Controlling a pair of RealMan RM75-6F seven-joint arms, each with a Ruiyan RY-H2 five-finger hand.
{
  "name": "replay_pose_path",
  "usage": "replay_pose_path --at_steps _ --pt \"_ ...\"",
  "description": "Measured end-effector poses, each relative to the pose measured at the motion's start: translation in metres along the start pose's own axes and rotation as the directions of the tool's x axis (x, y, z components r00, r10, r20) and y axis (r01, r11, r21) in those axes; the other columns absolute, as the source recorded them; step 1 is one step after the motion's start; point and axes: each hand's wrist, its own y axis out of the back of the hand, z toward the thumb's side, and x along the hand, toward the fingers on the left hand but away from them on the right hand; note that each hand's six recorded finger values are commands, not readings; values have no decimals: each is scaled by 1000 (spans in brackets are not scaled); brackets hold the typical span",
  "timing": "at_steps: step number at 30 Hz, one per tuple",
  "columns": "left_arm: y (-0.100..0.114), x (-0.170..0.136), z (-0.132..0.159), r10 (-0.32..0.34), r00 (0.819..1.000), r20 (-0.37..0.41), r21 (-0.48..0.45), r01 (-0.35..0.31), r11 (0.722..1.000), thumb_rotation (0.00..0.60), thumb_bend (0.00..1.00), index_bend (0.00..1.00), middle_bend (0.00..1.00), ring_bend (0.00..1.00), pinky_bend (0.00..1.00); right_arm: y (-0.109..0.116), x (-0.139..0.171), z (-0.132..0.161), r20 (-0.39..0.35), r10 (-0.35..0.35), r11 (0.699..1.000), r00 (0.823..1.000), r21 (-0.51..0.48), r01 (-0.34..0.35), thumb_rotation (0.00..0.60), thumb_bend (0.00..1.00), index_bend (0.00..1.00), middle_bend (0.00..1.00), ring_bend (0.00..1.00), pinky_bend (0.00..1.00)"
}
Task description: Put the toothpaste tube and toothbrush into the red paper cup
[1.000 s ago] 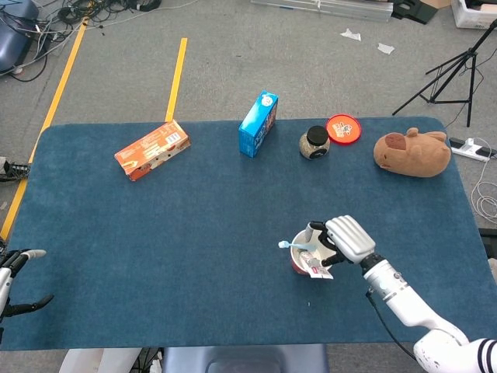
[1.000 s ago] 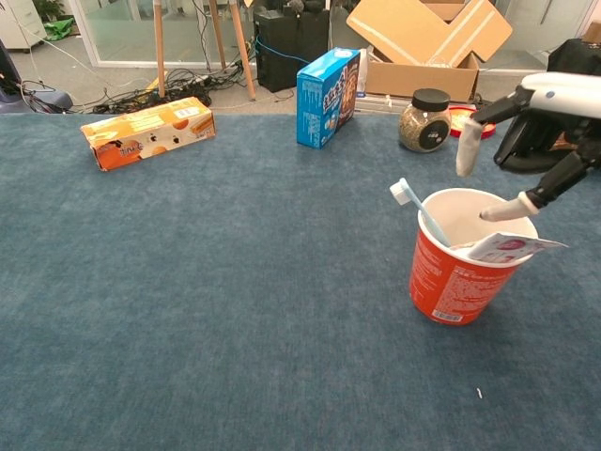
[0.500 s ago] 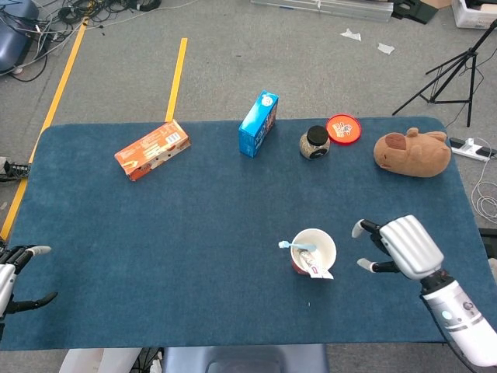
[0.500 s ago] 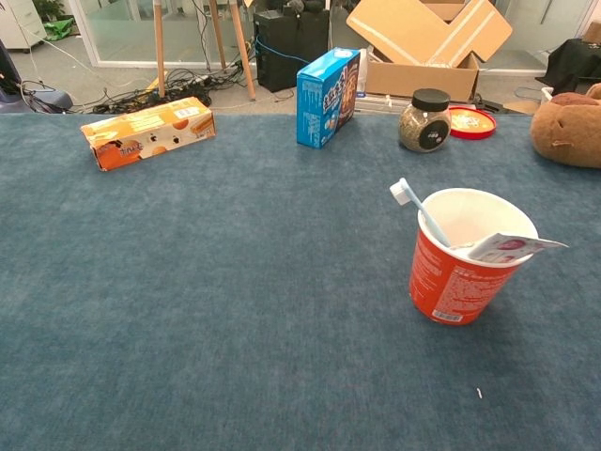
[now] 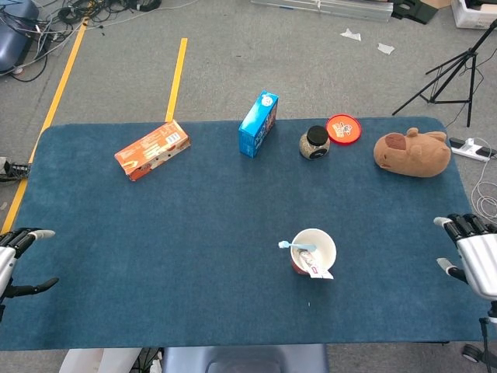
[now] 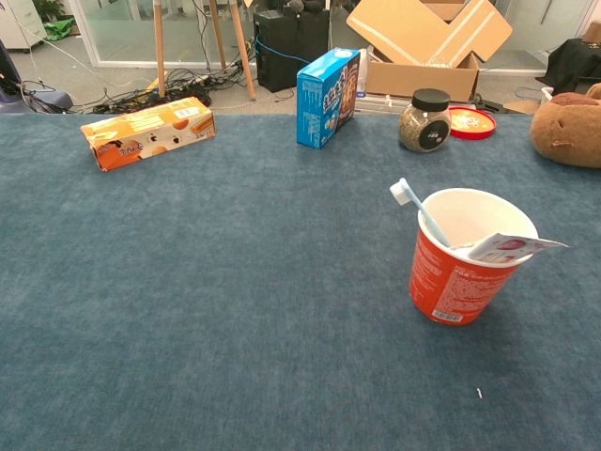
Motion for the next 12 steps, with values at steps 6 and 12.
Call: replay_pose_path --at_steps 6,12 --pt "-1 2 0 -2 1000 -1 26 2 1000 600 0 252 267 204 212 -22 22 -17 59 -8 1000 998 13 7 600 10 259 189 147 404" --pt "1 -2 -4 -3 1000 -23 43 4 999 600 0 252 267 204 212 -34 34 -23 86 -7 996 996 -87 14 600 10 259 186 143 403"
